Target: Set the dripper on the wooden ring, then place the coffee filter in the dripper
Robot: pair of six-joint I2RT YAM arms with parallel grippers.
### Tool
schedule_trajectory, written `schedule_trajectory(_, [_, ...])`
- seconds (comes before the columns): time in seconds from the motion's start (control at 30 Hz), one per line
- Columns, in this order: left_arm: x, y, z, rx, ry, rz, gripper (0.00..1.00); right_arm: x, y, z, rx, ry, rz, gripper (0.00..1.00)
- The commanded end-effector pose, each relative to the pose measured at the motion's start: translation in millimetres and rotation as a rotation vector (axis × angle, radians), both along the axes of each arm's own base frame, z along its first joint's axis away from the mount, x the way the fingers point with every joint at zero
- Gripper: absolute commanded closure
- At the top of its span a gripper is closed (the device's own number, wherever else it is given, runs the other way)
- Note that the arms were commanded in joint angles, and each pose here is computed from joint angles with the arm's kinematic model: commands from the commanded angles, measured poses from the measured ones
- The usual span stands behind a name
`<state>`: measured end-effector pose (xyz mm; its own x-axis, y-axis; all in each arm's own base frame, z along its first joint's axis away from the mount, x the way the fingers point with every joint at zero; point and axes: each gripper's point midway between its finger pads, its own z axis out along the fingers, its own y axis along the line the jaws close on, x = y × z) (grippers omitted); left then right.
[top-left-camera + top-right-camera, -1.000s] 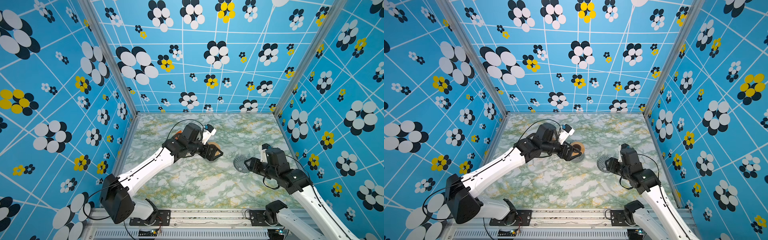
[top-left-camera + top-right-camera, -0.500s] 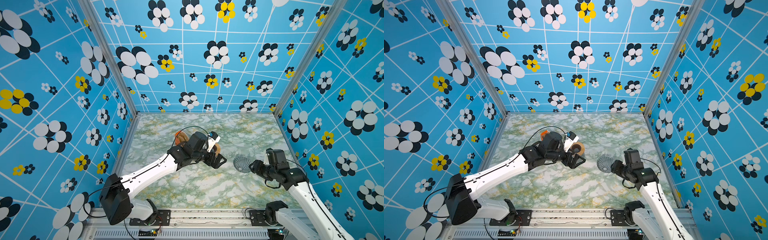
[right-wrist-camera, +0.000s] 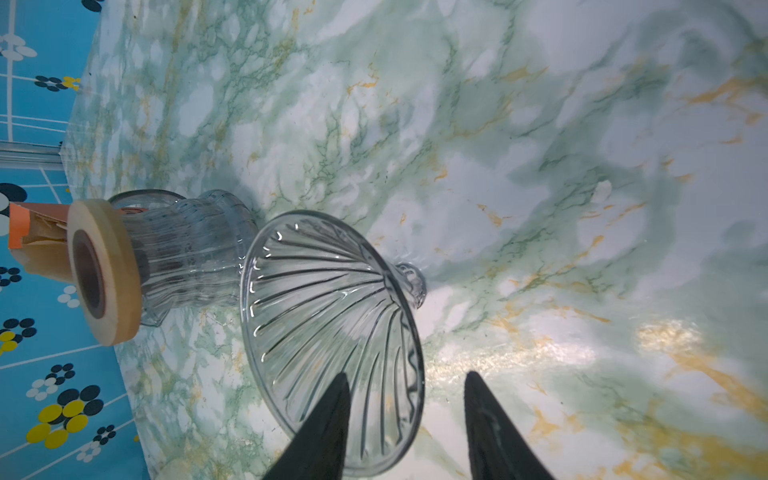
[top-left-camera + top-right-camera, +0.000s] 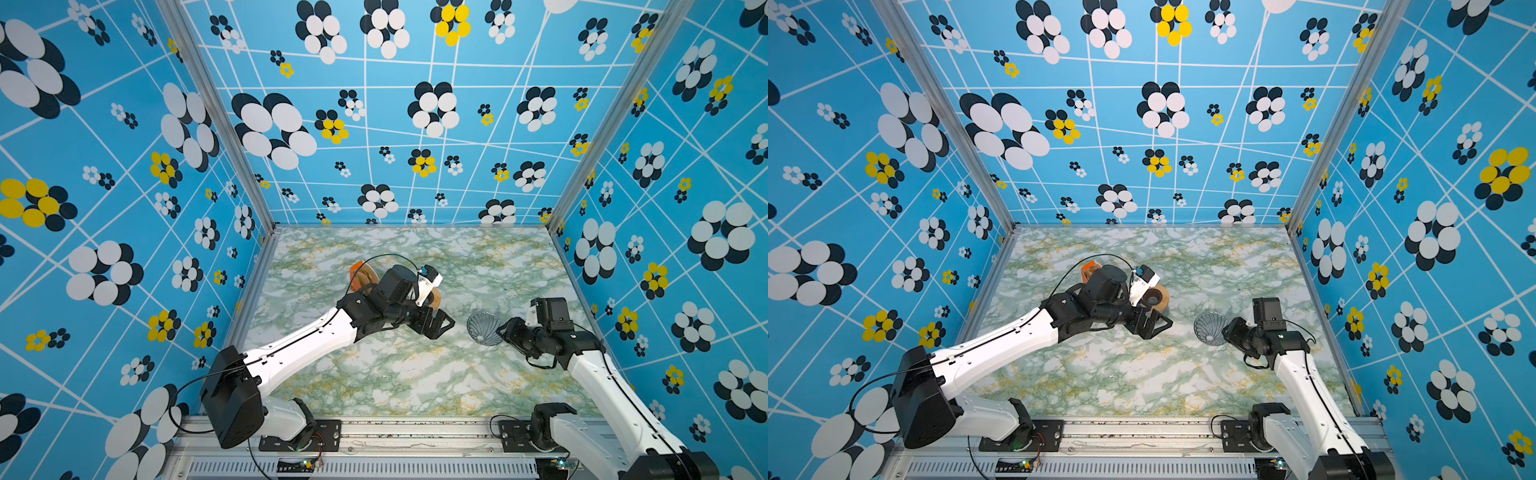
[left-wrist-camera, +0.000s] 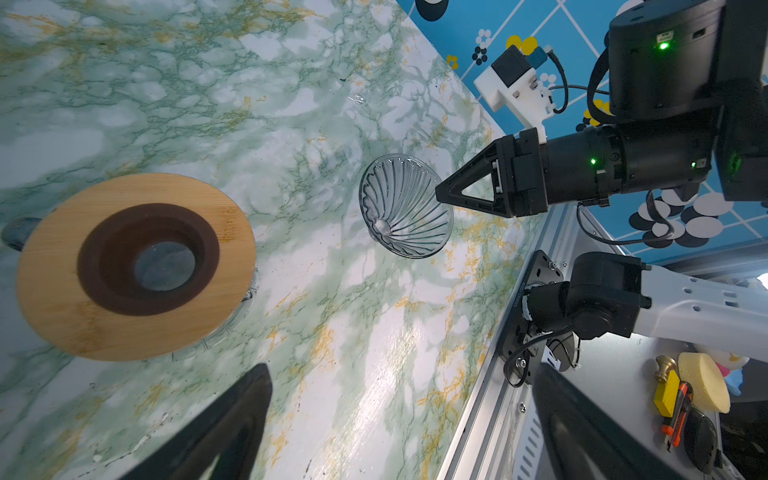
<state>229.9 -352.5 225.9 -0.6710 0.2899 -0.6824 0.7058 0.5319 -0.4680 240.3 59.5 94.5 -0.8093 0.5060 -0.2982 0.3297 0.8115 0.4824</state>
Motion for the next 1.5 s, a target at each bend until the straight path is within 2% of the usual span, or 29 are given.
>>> schedule_trajectory(0.0, [1, -1, 0, 0.022, -0.013, -0.004, 0.01, 9, 4, -3, 0.029, -0.025, 0.012, 0.57])
schedule_trajectory(0.63, [2, -1, 2, 0.029, -0.023, -0.005, 0.01, 21, 8, -27, 0.049, 0.028, 0.033, 0.73])
schedule_trajectory(1.47, [4, 0, 1, 0.038, -0.02, 0.001, 0.01, 14, 17, -46, 0.09, 0.08, 0.075, 0.81])
